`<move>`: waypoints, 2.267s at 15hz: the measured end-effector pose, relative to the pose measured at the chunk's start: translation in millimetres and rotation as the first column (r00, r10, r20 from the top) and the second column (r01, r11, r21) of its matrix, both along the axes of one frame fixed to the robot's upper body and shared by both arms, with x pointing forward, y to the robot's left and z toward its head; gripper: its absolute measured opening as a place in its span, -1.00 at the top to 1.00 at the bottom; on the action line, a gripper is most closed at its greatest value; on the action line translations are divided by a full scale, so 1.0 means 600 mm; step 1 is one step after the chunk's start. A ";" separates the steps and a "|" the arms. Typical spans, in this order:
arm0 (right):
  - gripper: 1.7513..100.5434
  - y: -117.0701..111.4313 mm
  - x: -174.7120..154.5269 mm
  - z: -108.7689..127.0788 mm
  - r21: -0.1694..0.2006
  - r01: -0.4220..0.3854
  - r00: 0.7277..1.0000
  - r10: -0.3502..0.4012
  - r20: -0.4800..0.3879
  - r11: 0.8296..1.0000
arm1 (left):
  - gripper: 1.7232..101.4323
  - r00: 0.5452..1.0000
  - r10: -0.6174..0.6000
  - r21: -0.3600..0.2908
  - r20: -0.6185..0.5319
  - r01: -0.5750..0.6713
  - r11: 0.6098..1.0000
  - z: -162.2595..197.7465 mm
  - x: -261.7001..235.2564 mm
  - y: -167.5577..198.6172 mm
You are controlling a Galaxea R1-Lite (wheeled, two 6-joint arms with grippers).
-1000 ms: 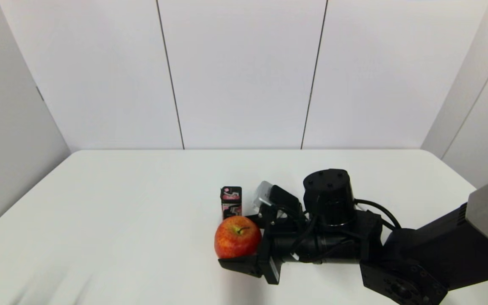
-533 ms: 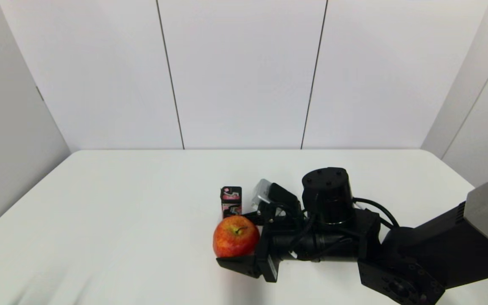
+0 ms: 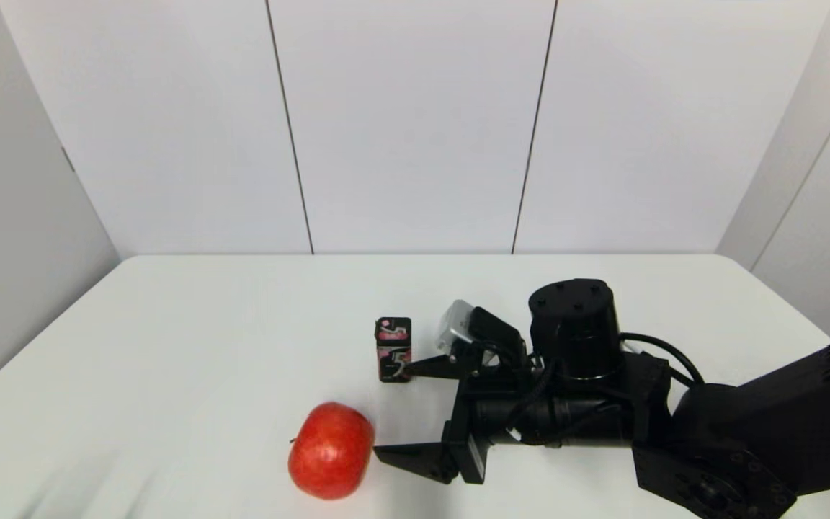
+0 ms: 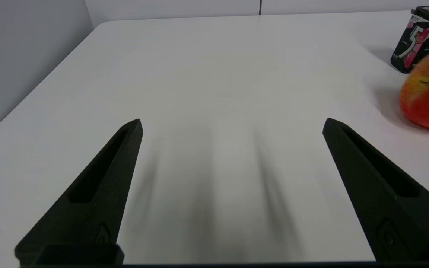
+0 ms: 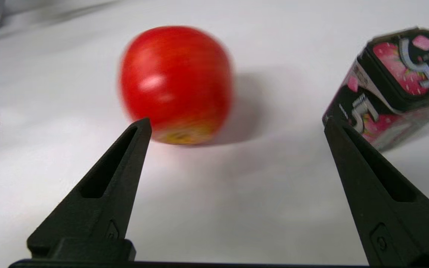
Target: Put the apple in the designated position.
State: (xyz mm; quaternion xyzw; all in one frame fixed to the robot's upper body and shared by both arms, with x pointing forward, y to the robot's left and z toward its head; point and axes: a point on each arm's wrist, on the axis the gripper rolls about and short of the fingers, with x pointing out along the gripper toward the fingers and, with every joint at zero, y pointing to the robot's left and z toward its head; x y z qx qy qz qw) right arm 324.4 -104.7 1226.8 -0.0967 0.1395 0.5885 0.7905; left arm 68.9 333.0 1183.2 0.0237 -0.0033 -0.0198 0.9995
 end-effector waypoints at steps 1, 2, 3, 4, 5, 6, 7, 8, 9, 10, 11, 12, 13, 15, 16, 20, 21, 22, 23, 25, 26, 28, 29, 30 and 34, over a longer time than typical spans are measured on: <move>-0.84 -0.010 -0.001 0.005 -0.008 0.012 1.000 -0.012 -0.008 1.000 | -0.93 1.000 0.000 0.000 0.000 0.000 1.000 0.000 0.000 0.000; -0.86 -0.023 0.000 0.011 -0.019 0.031 0.999 -0.032 -0.019 0.999 | -0.93 1.000 0.001 0.000 0.000 -0.001 1.000 0.000 0.000 0.000; -0.87 -0.040 0.003 0.017 -0.034 0.059 0.998 -0.060 -0.036 0.998 | -0.93 1.000 0.000 0.000 0.000 0.000 1.000 0.000 0.000 0.000; -0.88 -0.058 0.005 0.023 -0.048 0.089 0.995 -0.091 -0.051 0.995 | -0.93 1.000 0.000 0.000 0.000 0.000 1.000 0.000 0.000 0.000; -0.89 -0.078 0.008 0.029 -0.064 0.121 0.990 -0.126 -0.068 0.991 | -0.93 1.000 0.000 0.000 0.000 0.000 1.000 0.000 0.000 0.000; -0.89 -0.098 0.010 0.035 -0.079 0.156 0.983 -0.162 -0.083 0.985 | -0.93 1.000 0.000 0.000 0.000 0.000 1.000 0.000 0.000 0.000; -0.90 -0.118 0.012 0.041 -0.091 0.189 0.976 -0.197 -0.094 0.978 | -0.93 1.000 0.000 0.000 0.000 0.000 1.000 0.000 0.000 0.000; -0.91 -0.138 0.014 0.047 -0.103 0.226 0.966 -0.236 -0.105 0.969 | -0.93 1.000 0.000 0.000 0.000 0.000 1.000 0.000 0.000 0.000; -0.91 -0.156 0.015 0.052 -0.113 0.258 0.956 -0.271 -0.114 0.959 | -0.93 1.000 0.000 0.000 0.000 0.000 1.000 0.000 0.000 0.000; -0.92 -0.174 0.017 0.057 -0.121 0.291 0.944 -0.305 -0.122 0.949 | -0.93 1.000 0.000 0.000 0.000 0.000 1.000 0.000 0.000 0.000; -0.92 -0.191 0.019 0.063 -0.127 0.325 0.932 -0.341 -0.127 0.937 | -0.93 1.000 0.000 0.000 0.000 0.000 1.000 0.000 0.000 0.000; -0.92 -0.208 0.021 0.071 -0.127 0.359 0.919 -0.374 -0.127 0.925 | -0.93 1.000 0.001 0.000 0.000 -0.001 1.000 0.000 0.000 0.000; -0.93 -0.224 0.022 0.078 -0.124 0.393 0.905 -0.407 -0.123 0.911 | -0.93 1.000 0.000 0.000 0.000 0.000 1.000 0.000 0.000 0.000; -0.93 -0.255 0.019 0.094 -0.123 0.470 0.870 -0.482 -0.105 0.874 | -0.93 1.000 0.000 0.000 0.000 0.000 1.000 0.000 0.000 0.000; -0.93 -0.269 0.015 0.101 -0.135 0.517 0.842 -0.531 -0.093 0.845 | -0.93 1.000 0.000 0.000 0.000 0.000 1.000 0.000 0.000 0.000; -0.93 -0.315 -0.012 0.147 -0.211 0.698 0.695 -0.719 -0.035 0.685 | -0.93 1.000 0.000 0.000 0.000 0.000 1.000 0.000 0.000 0.000; -0.93 -0.325 -0.023 0.161 -0.222 0.735 0.654 -0.756 -0.012 0.640 | -0.93 1.000 0.000 0.000 0.000 0.000 1.000 0.000 0.000 0.000; -0.93 -0.334 -0.037 0.175 -0.223 0.773 0.613 -0.790 0.015 0.595 | -0.93 1.000 0.000 0.000 0.000 0.000 1.000 0.000 0.000 0.000; -0.93 -0.343 -0.053 0.189 -0.214 0.812 0.564 -0.825 0.048 0.543 | -0.93 1.000 0.000 0.000 0.000 0.000 1.000 0.000 0.000 0.000; -0.93 -0.362 -0.091 0.213 -0.163 0.891 0.443 -0.890 0.110 0.424 | -0.93 1.000 0.000 0.000 0.000 0.000 1.000 0.000 0.000 0.000; -0.93 -0.369 -0.113 0.222 -0.128 0.916 0.395 -0.911 0.122 0.380 | -0.93 1.000 0.000 0.000 0.000 0.000 1.000 0.000 0.000 0.000; -0.93 -0.378 -0.165 0.233 -0.045 0.944 0.329 -0.935 0.130 0.326 | -0.93 1.000 0.000 0.000 0.000 0.000 1.000 0.000 0.000 0.000; -0.93 -0.381 -0.193 0.233 -0.007 0.953 0.302 -0.944 0.135 0.304 | -0.93 1.000 0.000 0.000 0.000 0.000 1.000 0.000 0.000 0.000; -0.93 -0.384 -0.224 0.229 0.028 0.960 0.273 -0.951 0.145 0.280 | -0.93 1.000 0.000 0.000 0.000 0.000 1.000 0.000 0.000 0.000; -0.93 -0.389 -0.331 0.173 0.131 0.963 0.213 -0.962 0.170 0.236 | -0.93 1.000 0.000 0.000 0.000 0.000 1.000 0.000 0.000 0.000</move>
